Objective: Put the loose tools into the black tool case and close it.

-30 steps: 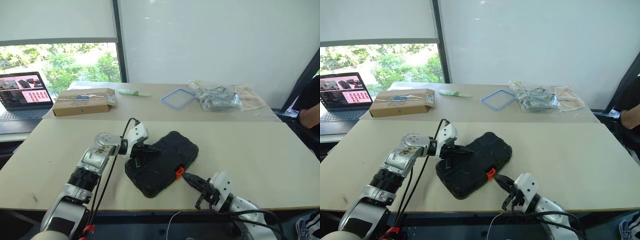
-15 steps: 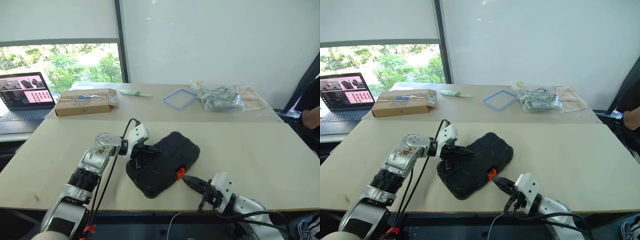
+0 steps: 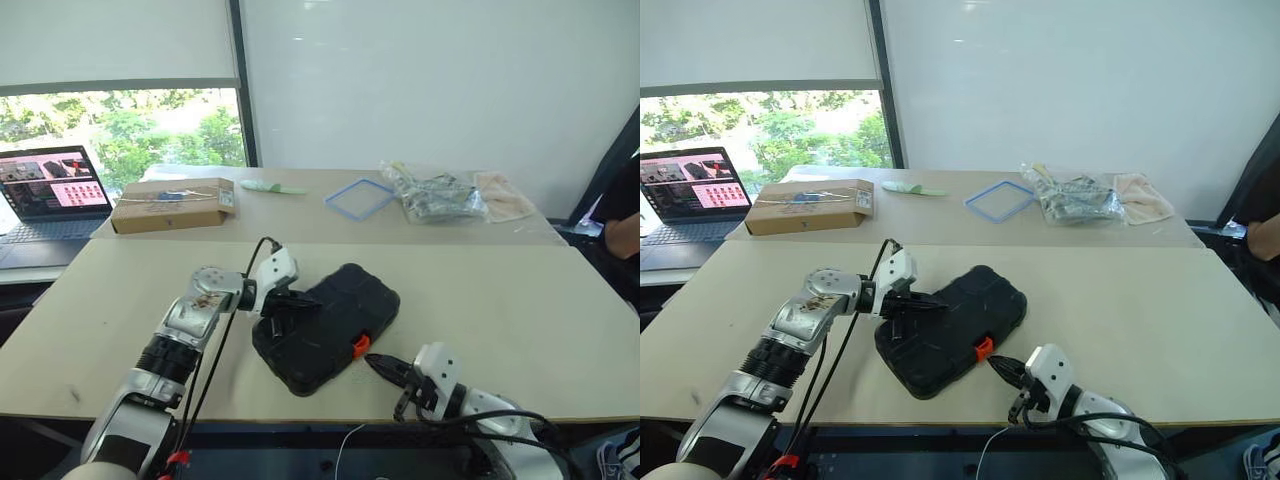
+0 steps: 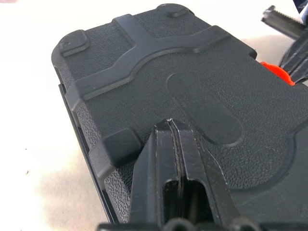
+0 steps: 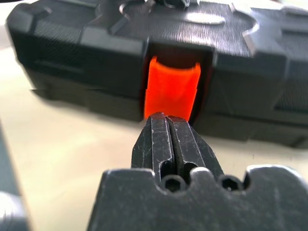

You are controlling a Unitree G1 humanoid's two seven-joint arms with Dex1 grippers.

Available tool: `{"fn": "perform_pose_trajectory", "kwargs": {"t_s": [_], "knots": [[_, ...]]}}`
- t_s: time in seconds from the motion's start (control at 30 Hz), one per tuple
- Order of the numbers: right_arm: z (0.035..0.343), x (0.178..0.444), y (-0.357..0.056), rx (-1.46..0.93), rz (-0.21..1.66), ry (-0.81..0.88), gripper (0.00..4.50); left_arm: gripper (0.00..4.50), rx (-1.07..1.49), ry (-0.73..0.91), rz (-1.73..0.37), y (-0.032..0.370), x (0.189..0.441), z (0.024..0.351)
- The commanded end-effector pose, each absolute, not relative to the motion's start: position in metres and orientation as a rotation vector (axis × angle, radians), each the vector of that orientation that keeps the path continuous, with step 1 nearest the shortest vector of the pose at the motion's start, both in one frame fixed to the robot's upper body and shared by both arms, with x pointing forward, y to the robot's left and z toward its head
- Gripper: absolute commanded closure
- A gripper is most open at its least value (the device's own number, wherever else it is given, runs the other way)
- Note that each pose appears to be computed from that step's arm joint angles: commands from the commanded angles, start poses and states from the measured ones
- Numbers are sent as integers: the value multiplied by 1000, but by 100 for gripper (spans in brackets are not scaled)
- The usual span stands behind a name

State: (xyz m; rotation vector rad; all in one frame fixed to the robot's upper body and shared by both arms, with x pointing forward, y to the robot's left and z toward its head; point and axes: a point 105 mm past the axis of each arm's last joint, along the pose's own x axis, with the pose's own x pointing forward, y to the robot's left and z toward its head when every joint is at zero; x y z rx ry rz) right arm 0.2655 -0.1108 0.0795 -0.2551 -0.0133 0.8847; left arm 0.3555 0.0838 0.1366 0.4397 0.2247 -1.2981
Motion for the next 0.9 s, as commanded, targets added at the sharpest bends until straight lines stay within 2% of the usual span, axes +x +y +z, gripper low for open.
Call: {"fn": "perform_pose_trajectory", "kwargs": {"t_s": [0.03, 0.23, 0.67, 0.9], "knots": [[89, 272, -104, -266, 884, -71, 441, 450, 454, 390, -1287, 94, 351, 99], [91, 276, -95, -263, 906, -92, 441, 450, 452, 393, -1281, 95, 351, 98], [114, 283, -88, -248, 919, -155, 441, 450, 486, 433, -1287, 98, 347, 85], [106, 273, -101, -301, 949, -70, 441, 450, 490, 438, -1284, 99, 346, 80]]}}
